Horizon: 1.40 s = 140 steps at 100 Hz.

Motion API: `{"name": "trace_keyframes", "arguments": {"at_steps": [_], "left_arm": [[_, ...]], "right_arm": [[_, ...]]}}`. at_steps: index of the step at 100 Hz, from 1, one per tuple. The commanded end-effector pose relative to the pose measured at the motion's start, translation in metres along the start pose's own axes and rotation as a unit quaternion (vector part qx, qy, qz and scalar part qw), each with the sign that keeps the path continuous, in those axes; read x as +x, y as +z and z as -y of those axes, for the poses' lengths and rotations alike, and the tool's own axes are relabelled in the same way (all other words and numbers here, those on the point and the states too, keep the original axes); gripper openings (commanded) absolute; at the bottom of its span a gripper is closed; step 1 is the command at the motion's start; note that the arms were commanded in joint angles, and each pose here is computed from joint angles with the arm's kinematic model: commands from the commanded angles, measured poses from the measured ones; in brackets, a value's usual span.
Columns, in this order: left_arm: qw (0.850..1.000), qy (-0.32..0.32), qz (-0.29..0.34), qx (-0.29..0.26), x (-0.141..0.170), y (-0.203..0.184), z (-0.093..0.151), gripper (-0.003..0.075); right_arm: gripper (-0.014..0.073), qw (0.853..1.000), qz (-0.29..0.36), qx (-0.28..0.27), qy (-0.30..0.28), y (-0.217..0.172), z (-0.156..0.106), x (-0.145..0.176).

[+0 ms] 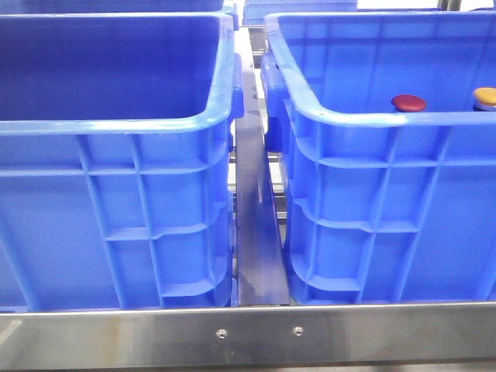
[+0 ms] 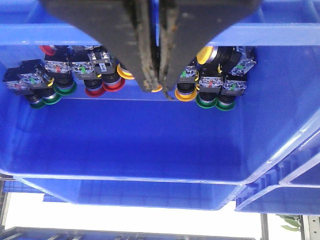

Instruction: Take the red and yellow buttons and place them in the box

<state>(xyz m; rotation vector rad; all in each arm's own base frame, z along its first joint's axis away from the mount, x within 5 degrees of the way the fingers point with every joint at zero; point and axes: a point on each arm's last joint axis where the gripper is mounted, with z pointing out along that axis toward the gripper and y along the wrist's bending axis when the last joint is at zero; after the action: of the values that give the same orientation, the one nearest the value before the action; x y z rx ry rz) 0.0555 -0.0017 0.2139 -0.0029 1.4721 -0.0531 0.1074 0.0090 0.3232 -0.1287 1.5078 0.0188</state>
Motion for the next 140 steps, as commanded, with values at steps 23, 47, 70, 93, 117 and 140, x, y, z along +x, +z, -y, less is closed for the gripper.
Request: {"name": "trace_keyframes", "arguments": {"at_steps": [23, 47, 70, 93, 117, 140], "left_arm": [[0.999, 0.001, 0.032, 0.007, 0.006, -0.002, 0.001, -0.0019], [0.999, 0.001, 0.032, 0.007, 0.006, -0.002, 0.001, -0.0019], [0.999, 0.001, 0.032, 0.007, 0.006, -0.002, 0.001, -0.0019], [0.999, 0.001, 0.032, 0.007, 0.006, -0.002, 0.001, -0.0019], [0.999, 0.001, 0.032, 0.007, 0.006, -0.002, 0.001, -0.0019], [0.999, 0.001, 0.032, 0.007, 0.006, -0.002, 0.001, -0.0019]], "right_arm": [[-0.0105, 0.998, 0.022, -0.013, 0.050, 0.000, -0.002, -0.011], [-0.0105, 0.999, 0.017, 0.000, 0.050, 0.000, 0.001, -0.010], [-0.0105, 0.999, 0.016, -0.006, 0.041, 0.000, -0.001, -0.010], [-0.0105, 0.999, -0.013, -0.018, 0.034, -0.001, -0.003, -0.005], [-0.0105, 0.999, -0.019, 0.008, 0.034, -0.014, 0.001, -0.005], [-0.0105, 0.998, 0.014, 0.038, 0.041, -0.034, 0.004, -0.003]]}}
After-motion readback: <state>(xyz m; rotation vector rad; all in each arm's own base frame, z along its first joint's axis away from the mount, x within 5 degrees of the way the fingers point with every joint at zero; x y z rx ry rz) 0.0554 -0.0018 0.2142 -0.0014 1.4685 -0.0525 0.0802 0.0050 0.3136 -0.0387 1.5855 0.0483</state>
